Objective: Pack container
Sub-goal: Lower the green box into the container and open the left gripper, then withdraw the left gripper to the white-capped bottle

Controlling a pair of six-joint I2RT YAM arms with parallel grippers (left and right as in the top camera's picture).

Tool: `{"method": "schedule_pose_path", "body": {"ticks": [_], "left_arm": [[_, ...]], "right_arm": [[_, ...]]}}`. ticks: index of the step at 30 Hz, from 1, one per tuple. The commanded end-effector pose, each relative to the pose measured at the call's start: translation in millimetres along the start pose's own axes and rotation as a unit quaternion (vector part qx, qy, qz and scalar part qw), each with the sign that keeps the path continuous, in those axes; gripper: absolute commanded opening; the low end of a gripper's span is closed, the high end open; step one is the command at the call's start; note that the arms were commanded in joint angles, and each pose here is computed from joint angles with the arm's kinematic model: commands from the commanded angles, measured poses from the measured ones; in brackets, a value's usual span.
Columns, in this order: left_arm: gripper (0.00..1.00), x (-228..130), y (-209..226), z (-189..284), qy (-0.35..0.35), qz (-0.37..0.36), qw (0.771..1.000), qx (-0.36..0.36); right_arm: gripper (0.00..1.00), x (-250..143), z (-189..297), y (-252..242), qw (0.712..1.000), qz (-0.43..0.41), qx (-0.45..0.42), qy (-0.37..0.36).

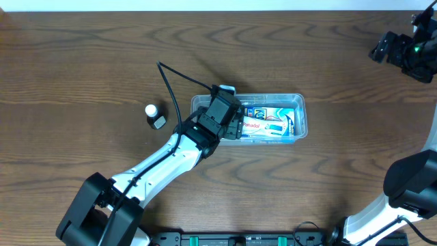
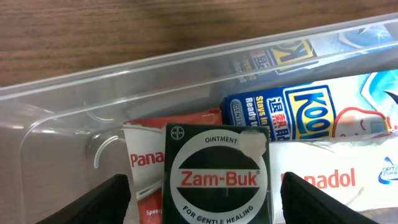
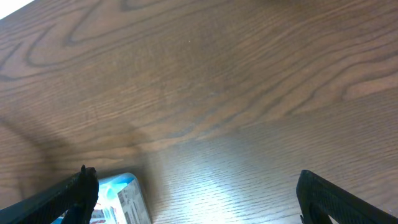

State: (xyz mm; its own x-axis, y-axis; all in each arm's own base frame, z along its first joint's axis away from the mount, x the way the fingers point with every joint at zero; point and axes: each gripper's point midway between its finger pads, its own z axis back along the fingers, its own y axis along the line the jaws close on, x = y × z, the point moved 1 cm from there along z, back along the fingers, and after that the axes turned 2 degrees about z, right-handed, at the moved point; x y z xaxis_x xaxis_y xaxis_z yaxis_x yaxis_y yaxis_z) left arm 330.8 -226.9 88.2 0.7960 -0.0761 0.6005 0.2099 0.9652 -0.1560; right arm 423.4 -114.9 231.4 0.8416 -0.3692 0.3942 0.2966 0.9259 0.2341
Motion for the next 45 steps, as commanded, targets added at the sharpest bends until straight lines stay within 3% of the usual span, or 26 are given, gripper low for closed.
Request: {"method": "schedule_pose_path", "body": {"ticks": [1, 9, 15, 20, 24, 26, 38, 45], "left_arm": [[0.78, 21, 0, 9, -0.029, 0.012, 1.0, -0.001], [0.78, 87, 6, 95, -0.142, 0.008, 0.99, -0.021], [0.83, 103, 86, 158, -0.2, 0.006, 0.972, 0.126], [0.91, 80, 149, 151, -0.13, 0.028, 0.969, 0.209], [0.96, 57, 171, 126, -0.056, 0.047, 0.975, 0.208], [1.0, 48, 178, 115, -0.029, 0.053, 0.976, 0.209], [0.98, 8, 193, 47, 0.088, 0.04, 0.969, 0.227], [0.98, 0, 195, 35, 0.106, 0.038, 0.967, 0.229]], "right_arm": [[0.99, 5, 14, 2, 1.0, 0.0, 0.002, -0.02], [0.99, 5, 14, 2, 1.0, 0.0, 0.002, -0.02], [0.99, 5, 14, 2, 1.0, 0.0, 0.002, -0.02], [0.99, 5, 14, 2, 1.0, 0.0, 0.002, -0.02], [0.99, 5, 14, 2, 1.0, 0.0, 0.002, -0.02], [0.99, 5, 14, 2, 1.0, 0.0, 0.002, -0.02], [0.99, 5, 14, 2, 1.0, 0.0, 0.002, -0.02], [0.99, 5, 14, 2, 1.0, 0.0, 0.002, -0.02]]}}
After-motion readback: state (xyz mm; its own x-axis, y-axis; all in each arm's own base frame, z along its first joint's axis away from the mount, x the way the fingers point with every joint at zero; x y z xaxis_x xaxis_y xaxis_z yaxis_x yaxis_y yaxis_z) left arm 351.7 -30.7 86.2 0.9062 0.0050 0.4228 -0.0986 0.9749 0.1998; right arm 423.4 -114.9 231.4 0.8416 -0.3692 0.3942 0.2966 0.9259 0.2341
